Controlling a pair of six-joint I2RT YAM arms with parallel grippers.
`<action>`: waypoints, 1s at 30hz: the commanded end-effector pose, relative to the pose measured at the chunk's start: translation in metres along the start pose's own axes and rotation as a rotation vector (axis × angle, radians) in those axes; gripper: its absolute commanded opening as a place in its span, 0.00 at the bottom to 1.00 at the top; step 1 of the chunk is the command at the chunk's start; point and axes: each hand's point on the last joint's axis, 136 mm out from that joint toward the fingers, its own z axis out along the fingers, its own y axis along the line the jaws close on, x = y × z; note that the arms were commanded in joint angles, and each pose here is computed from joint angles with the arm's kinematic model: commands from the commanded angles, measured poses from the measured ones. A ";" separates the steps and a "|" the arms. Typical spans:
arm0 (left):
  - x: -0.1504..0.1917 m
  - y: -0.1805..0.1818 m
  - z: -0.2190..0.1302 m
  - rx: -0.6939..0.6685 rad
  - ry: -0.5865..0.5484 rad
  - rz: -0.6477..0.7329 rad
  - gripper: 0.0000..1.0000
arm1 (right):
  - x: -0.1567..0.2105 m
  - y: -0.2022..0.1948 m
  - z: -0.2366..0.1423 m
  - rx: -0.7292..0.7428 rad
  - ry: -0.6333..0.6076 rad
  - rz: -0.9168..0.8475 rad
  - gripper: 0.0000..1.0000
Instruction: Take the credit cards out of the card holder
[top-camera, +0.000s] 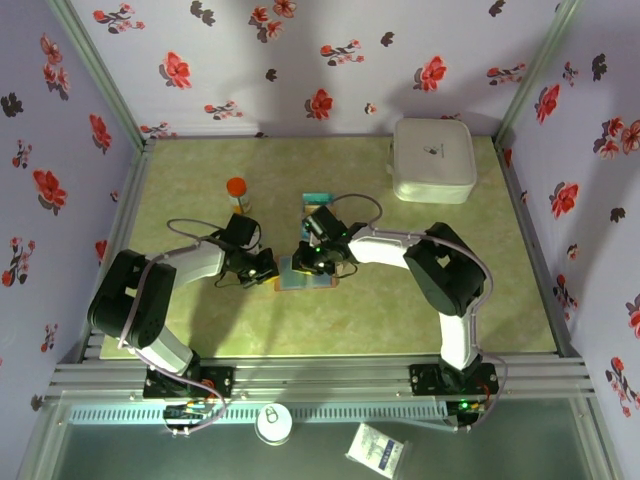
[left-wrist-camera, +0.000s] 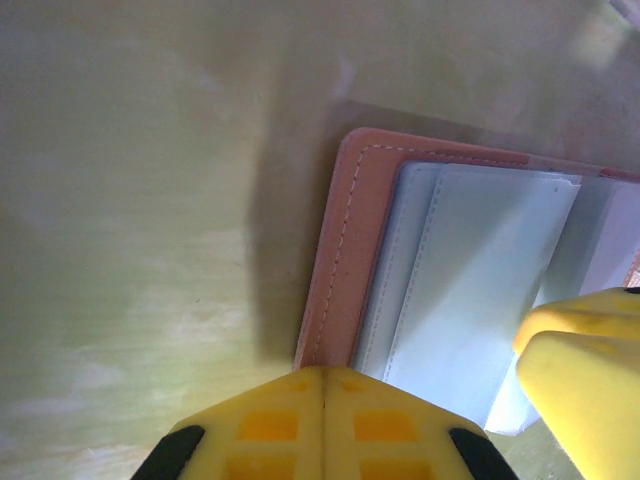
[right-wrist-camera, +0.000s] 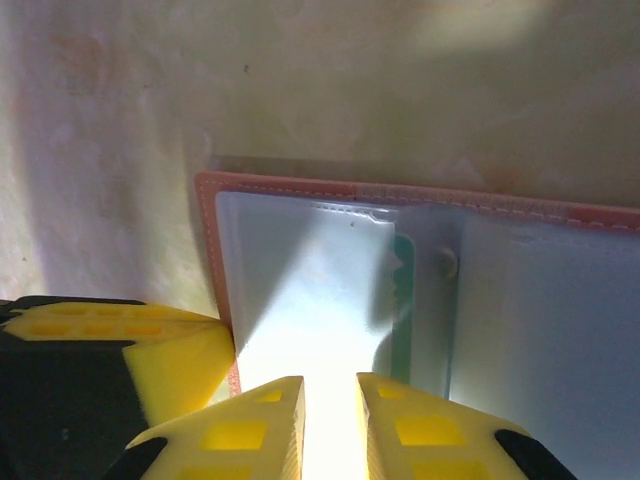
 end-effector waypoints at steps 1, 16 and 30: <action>0.000 0.001 -0.002 -0.023 -0.003 0.030 0.00 | 0.001 0.004 0.002 0.012 0.013 0.012 0.23; 0.001 0.003 0.001 -0.027 0.004 0.022 0.00 | 0.001 -0.019 -0.006 0.158 0.001 -0.017 0.23; 0.001 0.003 0.002 -0.025 0.003 0.024 0.00 | -0.003 0.020 -0.010 -0.003 -0.010 -0.040 0.23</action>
